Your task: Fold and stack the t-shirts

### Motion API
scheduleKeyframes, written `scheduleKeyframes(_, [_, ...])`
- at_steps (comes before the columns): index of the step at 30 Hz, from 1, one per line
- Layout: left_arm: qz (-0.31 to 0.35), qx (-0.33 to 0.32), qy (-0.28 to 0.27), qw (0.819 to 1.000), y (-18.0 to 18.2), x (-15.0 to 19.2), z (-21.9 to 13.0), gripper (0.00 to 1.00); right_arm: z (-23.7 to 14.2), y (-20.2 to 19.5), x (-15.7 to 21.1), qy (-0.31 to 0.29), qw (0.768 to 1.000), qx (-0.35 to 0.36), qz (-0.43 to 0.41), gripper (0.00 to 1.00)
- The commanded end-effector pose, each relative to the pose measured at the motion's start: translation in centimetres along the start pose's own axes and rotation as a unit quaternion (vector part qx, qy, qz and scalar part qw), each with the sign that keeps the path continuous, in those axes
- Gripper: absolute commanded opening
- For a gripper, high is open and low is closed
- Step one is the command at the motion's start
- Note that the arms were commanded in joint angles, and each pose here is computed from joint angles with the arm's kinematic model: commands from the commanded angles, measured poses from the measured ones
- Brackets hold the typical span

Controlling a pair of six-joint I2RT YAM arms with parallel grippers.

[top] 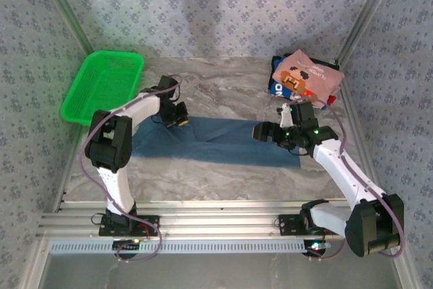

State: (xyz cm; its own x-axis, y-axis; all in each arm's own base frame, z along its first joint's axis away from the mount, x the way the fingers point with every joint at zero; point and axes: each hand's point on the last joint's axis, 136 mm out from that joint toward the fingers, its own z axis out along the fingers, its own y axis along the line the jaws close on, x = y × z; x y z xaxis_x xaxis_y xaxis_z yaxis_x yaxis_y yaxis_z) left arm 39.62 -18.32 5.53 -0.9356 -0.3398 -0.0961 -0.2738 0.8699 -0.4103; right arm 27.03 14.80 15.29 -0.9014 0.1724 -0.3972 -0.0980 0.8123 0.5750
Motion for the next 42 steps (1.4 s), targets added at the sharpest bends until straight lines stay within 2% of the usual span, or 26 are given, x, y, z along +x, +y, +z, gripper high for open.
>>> scheduleKeyframes(1, [0.040,-0.015,0.029,0.999,0.0,0.6,0.3,0.00,0.1,0.3,0.5,0.008,1.000,-0.011,0.002,0.92])
scheduleKeyframes(4, [0.051,-0.017,0.042,0.998,-0.3,0.5,0.8,0.00,0.3,0.3,0.6,0.011,1.000,-0.012,0.005,0.92])
scheduleKeyframes(6, [0.056,-0.018,0.047,0.997,-0.5,0.4,1.1,0.09,0.5,0.3,0.6,0.013,1.000,-0.014,0.006,0.93])
scheduleKeyframes(8, [0.061,-0.003,0.040,0.997,-1.3,0.1,1.0,0.13,0.7,0.2,0.6,0.016,1.000,-0.015,0.008,0.93])
scheduleKeyframes(10, [0.068,0.018,0.023,0.997,-2.6,-0.6,0.6,0.16,1.0,0.2,0.7,0.019,1.000,-0.015,0.009,1.00])
scheduleKeyframes(13, [0.080,0.045,0.011,0.996,-4.5,-1.2,-0.2,0.21,1.4,0.3,0.8,0.024,1.000,-0.017,0.011,1.00])
scheduleKeyframes(14, [0.084,0.056,0.006,0.995,-5.1,-1.4,-0.6,0.24,1.5,0.3,0.7,0.025,0.999,-0.018,0.011,1.00])
scheduleKeyframes(17, [0.092,0.087,-0.018,0.992,-6.7,-1.9,-2.3,0.44,1.8,0.5,0.6,0.026,1.000,-0.016,0.007,1.00])
scheduleKeyframes(22, [0.076,0.139,-0.076,0.984,-7.8,-2.7,-6.1,0.60,2.6,0.7,0.4,0.033,0.999,-0.020,0.006,1.00])
scheduleKeyframes(26, [0.021,0.118,-0.085,0.989,-4.1,-2.0,-7.4,0.62,3.2,0.7,0.0,0.037,0.999,-0.013,0.004,1.00])
scheduleKeyframes(31, [-0.037,0.018,-0.073,0.996,3.4,1.2,-6.8,0.58,4.2,-1.7,-0.3,0.067,0.996,0.062,0.007,1.00])
scheduleKeyframes(36, [-0.091,-0.058,-0.073,0.991,9.8,3.5,-5.8,0.54,5.3,-5.0,0.2,0.100,0.984,0.139,0.041,1.00])
scheduleKeyframes(42, [-0.119,-0.090,-0.094,0.984,12.8,4.3,-6.4,0.53,4.3,-8.1,-0.8,0.075,0.974,0.200,0.072,1.00])
